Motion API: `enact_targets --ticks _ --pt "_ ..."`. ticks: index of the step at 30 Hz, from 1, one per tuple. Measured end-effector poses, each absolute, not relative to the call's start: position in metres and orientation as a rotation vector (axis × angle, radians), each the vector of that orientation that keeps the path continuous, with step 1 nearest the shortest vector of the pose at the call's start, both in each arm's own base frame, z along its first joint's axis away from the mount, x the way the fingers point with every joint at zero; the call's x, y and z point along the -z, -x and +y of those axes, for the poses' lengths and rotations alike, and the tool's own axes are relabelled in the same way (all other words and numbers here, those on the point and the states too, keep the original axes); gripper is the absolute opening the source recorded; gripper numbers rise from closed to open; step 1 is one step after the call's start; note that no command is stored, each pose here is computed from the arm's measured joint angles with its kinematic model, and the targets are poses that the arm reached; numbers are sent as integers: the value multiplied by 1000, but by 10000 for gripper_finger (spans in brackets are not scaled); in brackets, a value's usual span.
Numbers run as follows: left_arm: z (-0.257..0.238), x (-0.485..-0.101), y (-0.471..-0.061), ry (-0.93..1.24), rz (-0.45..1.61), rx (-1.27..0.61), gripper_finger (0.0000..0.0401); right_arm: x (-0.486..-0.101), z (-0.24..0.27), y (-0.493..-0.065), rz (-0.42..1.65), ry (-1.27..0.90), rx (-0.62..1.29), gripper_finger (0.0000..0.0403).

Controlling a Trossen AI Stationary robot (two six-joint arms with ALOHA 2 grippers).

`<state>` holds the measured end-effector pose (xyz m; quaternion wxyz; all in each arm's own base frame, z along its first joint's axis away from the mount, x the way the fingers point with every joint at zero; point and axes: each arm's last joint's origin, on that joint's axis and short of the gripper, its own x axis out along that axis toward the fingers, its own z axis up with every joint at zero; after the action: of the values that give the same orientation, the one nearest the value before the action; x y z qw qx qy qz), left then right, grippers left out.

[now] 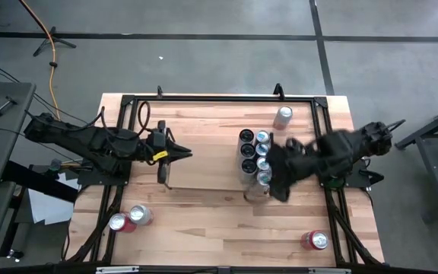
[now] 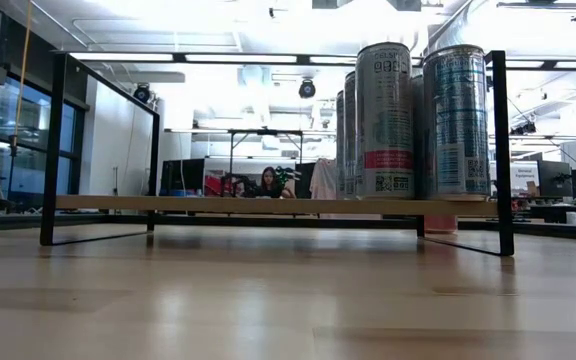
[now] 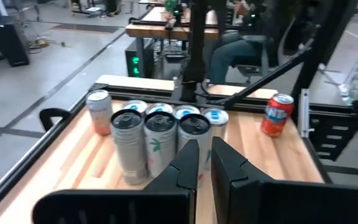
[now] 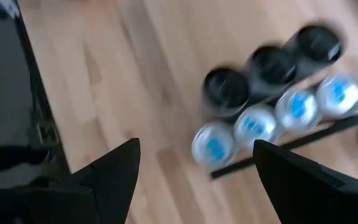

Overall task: Place canned beverage on shelf
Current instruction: Put the orange soda can on the shelf

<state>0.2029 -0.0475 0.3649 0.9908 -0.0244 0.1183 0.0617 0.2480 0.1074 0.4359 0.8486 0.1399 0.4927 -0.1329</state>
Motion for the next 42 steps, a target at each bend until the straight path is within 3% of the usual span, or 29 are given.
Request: enact_targets --ticks 7,16,22,30,42 --pt "-47 -364 -203 54 244 -139 57 -378 175 -208 1209 -393 382 298" --pt "-46 -364 -203 50 240 -173 156 -317 226 -157 1545 -739 641 298" --pt "-45 -364 -202 63 236 -197 198 -308 240 -150 1499 -920 747 298" --pt "-45 -364 -202 99 233 -201 224 -309 250 -146 1449 -1037 757 298" --pt "-45 -361 -201 146 262 -214 226 -283 266 -153 1553 -975 871 298"
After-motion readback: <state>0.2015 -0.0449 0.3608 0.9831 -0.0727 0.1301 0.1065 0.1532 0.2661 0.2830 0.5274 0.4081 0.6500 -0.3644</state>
